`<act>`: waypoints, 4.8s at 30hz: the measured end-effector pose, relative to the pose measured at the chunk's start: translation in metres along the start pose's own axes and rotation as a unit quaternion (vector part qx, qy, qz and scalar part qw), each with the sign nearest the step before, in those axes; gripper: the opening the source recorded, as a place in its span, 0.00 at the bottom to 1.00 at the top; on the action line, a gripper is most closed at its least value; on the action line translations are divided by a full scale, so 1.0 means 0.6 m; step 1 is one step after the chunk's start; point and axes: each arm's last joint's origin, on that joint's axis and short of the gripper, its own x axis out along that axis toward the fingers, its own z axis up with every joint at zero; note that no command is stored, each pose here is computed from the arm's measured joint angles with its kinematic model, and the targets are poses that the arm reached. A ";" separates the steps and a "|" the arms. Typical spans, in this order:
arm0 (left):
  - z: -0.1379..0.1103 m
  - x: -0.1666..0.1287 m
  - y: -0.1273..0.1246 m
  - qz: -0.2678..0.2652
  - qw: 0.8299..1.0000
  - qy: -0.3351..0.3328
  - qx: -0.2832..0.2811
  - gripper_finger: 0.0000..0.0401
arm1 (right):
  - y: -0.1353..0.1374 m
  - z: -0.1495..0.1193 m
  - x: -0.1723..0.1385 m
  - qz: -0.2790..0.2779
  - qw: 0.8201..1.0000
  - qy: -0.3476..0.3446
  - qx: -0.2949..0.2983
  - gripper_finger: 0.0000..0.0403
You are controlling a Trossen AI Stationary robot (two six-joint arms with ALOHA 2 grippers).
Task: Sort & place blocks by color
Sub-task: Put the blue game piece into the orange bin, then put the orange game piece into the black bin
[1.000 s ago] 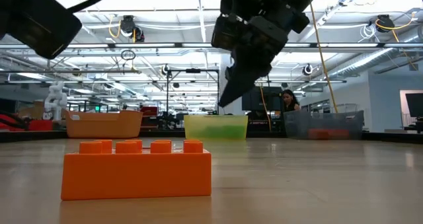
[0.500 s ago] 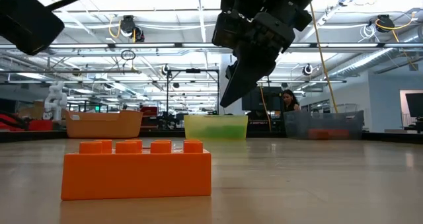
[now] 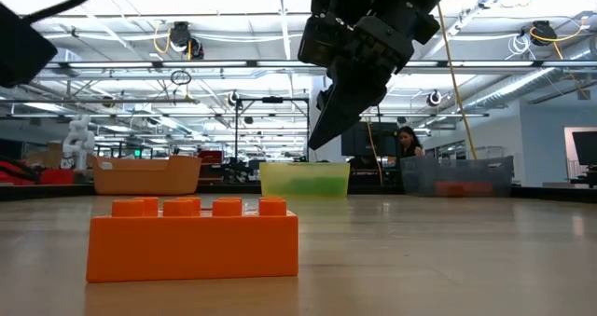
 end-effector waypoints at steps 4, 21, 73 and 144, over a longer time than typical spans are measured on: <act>0.002 0.015 -0.009 -0.001 1.000 -0.001 0.002 0.64 | 0.000 0.000 0.000 0.000 1.000 0.001 0.000 0.42; 0.018 0.033 -0.014 0.021 0.999 0.000 0.050 0.59 | 0.000 0.000 0.000 0.000 1.000 0.001 0.000 0.42; 0.559 -0.221 0.438 0.099 0.959 -0.256 -0.066 0.23 | 0.020 0.007 -0.033 0.006 0.999 -0.010 -0.049 0.42; 0.218 -0.111 0.176 -0.341 0.653 -0.632 0.243 0.41 | 0.205 -0.002 -0.004 -0.102 0.976 -0.169 -0.089 0.52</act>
